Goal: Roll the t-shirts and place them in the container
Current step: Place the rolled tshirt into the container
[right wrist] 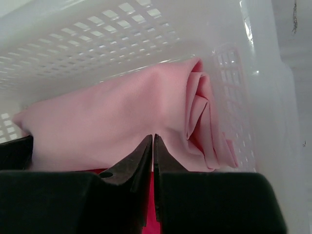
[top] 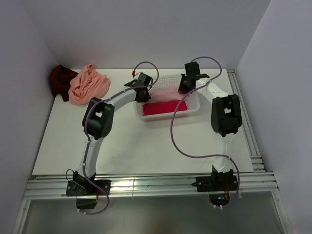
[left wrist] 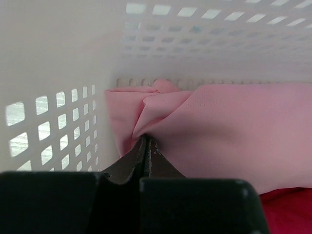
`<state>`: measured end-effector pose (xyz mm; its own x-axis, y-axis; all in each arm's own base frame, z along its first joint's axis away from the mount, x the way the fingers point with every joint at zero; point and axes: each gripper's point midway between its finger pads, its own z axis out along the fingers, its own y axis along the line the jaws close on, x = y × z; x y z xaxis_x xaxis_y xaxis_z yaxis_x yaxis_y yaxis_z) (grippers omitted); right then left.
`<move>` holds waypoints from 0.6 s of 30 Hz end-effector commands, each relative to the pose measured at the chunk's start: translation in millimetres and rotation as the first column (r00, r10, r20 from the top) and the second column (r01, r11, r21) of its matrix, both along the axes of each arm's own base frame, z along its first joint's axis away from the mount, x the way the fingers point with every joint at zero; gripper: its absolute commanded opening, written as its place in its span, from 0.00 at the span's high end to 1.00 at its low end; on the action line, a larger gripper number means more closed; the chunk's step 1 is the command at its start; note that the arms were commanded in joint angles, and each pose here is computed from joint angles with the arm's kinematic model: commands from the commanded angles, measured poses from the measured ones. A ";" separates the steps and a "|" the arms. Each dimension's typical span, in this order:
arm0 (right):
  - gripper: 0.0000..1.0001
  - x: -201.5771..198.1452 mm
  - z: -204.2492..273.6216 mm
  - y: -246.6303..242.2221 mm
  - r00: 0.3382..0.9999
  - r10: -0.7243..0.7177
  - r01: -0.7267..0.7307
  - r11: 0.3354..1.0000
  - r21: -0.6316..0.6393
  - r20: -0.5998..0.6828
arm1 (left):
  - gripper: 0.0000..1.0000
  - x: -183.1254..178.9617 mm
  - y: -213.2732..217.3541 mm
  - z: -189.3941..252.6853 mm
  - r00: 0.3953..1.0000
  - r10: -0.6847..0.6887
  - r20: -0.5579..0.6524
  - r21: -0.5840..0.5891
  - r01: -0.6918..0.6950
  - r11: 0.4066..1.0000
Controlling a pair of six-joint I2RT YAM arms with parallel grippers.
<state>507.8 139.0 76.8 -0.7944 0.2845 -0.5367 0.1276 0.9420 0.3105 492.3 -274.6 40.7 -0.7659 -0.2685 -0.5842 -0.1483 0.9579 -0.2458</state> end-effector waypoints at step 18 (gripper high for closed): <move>0.87 13.6 3.1 -33.3 0.990 -0.142 0.142 0.984 -0.105 0.007 | 0.98 5.9 13.7 100.5 0.981 0.009 0.192 0.018 -0.012 1.000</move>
<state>509.6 118.2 83.0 -0.7680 0.3203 -0.5546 0.2129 0.9444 0.2506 498.2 -262.4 107.5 -0.6832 -0.2612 -0.6819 -0.1325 0.9627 -0.2359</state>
